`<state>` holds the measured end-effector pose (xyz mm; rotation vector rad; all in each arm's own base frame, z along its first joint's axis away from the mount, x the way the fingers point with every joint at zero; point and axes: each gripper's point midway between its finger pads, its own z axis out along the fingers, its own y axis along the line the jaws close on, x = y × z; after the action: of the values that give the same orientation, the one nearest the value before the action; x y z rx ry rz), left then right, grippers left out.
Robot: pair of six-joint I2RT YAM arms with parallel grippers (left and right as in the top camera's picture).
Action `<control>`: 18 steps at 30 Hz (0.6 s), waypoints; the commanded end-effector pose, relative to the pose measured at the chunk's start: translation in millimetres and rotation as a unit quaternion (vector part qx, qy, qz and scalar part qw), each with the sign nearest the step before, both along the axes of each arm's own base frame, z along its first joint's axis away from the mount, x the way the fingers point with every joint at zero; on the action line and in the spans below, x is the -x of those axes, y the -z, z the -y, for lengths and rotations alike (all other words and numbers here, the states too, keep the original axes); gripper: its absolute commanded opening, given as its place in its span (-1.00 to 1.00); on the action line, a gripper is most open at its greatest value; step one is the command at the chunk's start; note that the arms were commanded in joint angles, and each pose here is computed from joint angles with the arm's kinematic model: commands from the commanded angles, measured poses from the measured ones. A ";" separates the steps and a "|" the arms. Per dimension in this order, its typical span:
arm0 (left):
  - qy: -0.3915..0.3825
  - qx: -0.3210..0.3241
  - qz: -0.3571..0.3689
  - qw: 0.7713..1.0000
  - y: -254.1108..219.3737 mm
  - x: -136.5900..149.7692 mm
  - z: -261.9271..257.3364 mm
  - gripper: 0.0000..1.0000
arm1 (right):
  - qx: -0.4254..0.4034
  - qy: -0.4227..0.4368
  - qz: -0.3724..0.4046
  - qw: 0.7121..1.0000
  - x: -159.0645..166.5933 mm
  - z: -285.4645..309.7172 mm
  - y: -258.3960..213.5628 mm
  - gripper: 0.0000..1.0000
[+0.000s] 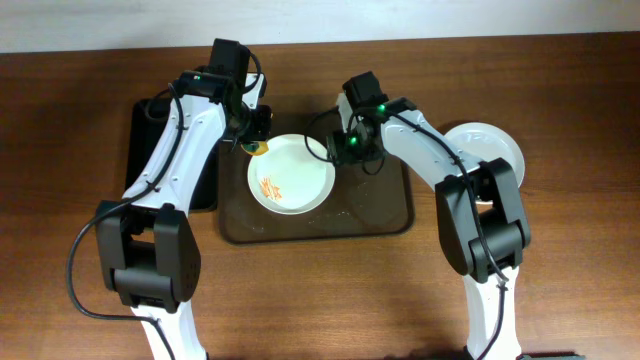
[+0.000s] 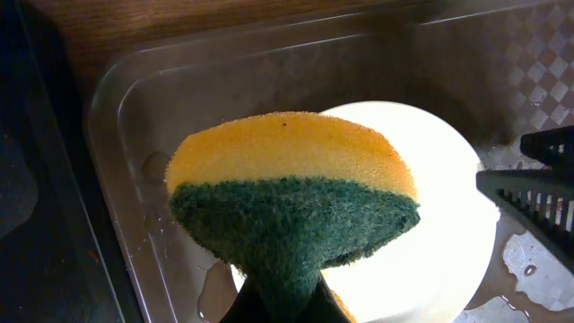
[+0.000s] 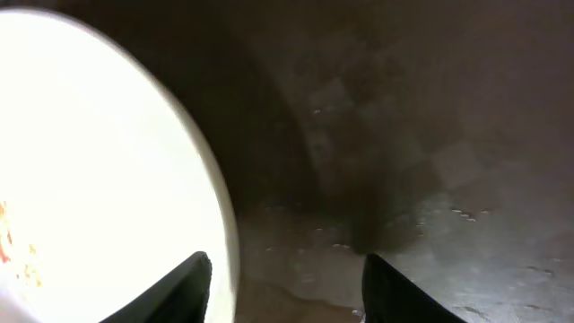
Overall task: Clean dirty plates on tray and stack at the side
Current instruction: 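Tilt the plate with the right gripper and scrub it with the sponge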
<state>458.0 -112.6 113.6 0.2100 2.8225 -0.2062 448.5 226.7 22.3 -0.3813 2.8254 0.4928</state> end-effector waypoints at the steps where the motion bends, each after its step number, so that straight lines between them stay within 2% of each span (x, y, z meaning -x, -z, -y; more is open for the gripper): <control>1: 0.000 0.007 -0.004 1.000 2.4 1.4 4.7 -0.98 | -0.009 -0.058 0.015 0.998 6.9 -20.5 -6.8 0.01; 2: 0.000 0.007 -0.004 1.000 2.4 1.4 4.7 -0.98 | -0.010 -0.062 0.013 0.998 9.3 -24.1 -5.7 -0.02; 5: 0.000 0.007 -0.006 1.000 3.8 1.4 4.7 -0.98 | -0.012 -0.061 0.003 0.998 15.3 -32.3 -1.3 -0.35; 7: 0.000 0.006 -0.008 1.000 6.0 1.4 4.7 -0.98 | -0.013 -0.053 -0.002 0.999 15.9 -32.9 0.2 -0.46; 14: 0.000 0.005 -0.014 1.000 11.2 1.5 4.7 -0.98 | -0.008 -0.021 -0.039 0.999 25.0 -28.6 10.3 -0.48; 18: 0.000 0.005 -0.018 1.000 14.1 1.8 4.7 -0.98 | -0.008 0.015 -0.065 0.998 29.2 -26.6 16.8 -0.64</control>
<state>458.0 -112.6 111.9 0.2100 2.8263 -0.2057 419.7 251.6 11.3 -0.4204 2.9058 0.5313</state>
